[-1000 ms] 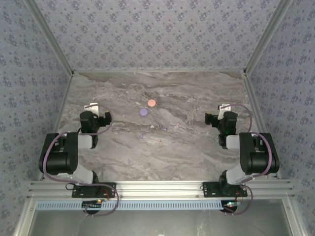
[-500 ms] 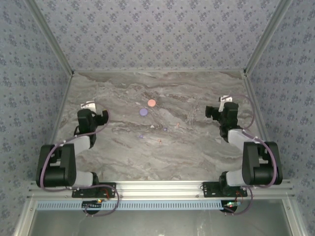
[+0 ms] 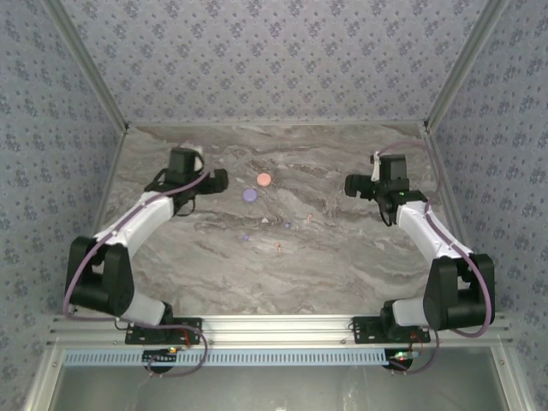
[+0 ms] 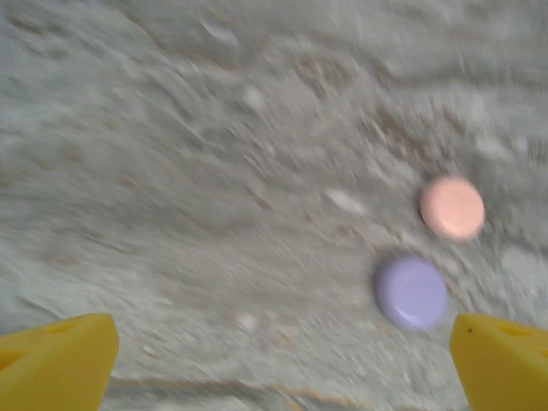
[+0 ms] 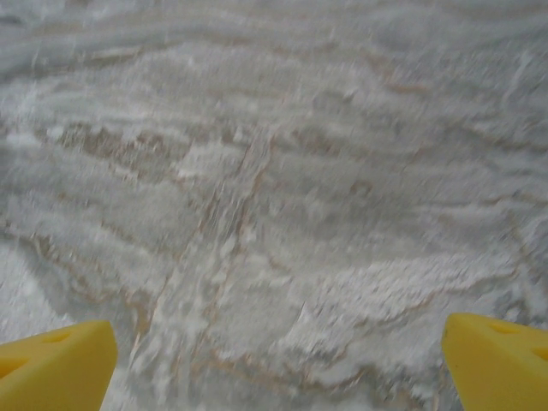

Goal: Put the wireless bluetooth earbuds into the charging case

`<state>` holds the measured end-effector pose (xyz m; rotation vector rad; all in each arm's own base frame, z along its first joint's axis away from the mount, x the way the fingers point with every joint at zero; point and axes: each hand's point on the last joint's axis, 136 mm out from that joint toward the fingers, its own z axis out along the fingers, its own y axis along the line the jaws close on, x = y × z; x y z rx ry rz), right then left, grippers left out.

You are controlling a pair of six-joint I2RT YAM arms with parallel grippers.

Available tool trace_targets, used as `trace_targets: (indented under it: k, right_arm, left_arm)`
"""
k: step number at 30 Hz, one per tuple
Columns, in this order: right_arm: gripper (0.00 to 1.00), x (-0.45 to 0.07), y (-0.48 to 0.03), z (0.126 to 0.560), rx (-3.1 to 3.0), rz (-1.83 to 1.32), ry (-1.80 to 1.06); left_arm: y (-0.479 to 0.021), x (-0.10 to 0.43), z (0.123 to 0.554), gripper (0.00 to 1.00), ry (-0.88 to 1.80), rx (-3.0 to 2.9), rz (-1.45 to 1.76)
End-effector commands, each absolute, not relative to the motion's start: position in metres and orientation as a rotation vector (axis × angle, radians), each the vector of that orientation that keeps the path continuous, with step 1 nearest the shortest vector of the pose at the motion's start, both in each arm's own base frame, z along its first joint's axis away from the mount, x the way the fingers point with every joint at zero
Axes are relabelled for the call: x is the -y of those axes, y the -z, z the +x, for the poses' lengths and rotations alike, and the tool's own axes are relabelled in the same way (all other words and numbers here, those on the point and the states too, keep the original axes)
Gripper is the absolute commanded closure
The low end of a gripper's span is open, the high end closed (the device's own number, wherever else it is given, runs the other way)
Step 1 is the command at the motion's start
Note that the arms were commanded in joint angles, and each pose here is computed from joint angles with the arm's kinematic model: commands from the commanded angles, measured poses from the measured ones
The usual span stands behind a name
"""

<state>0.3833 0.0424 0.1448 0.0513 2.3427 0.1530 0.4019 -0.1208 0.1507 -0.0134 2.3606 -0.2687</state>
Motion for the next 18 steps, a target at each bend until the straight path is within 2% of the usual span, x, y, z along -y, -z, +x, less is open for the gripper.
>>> trace_targets:
  k: [1,8,14,18]
  right_arm:
    - [0.0,-0.058,-0.132,0.364,-2.467,0.059,-0.254]
    - [0.0,-0.071,-0.126,0.351,-2.527,0.047,-0.272]
    - [0.0,-0.074,-0.123,0.349,-2.544,0.057,-0.264]
    - [0.0,-0.071,-0.122,0.348,-2.55,0.074,-0.246]
  left_arm:
    - [-0.127,0.139,0.385,0.01,0.185,-2.533,0.045]
    - [-0.1,0.192,0.395,0.01,0.159,-2.634,0.244]
    - [-0.077,0.218,0.409,0.1,0.129,-2.686,0.315]
    - [-0.067,0.228,0.416,0.11,0.118,-2.703,0.341]
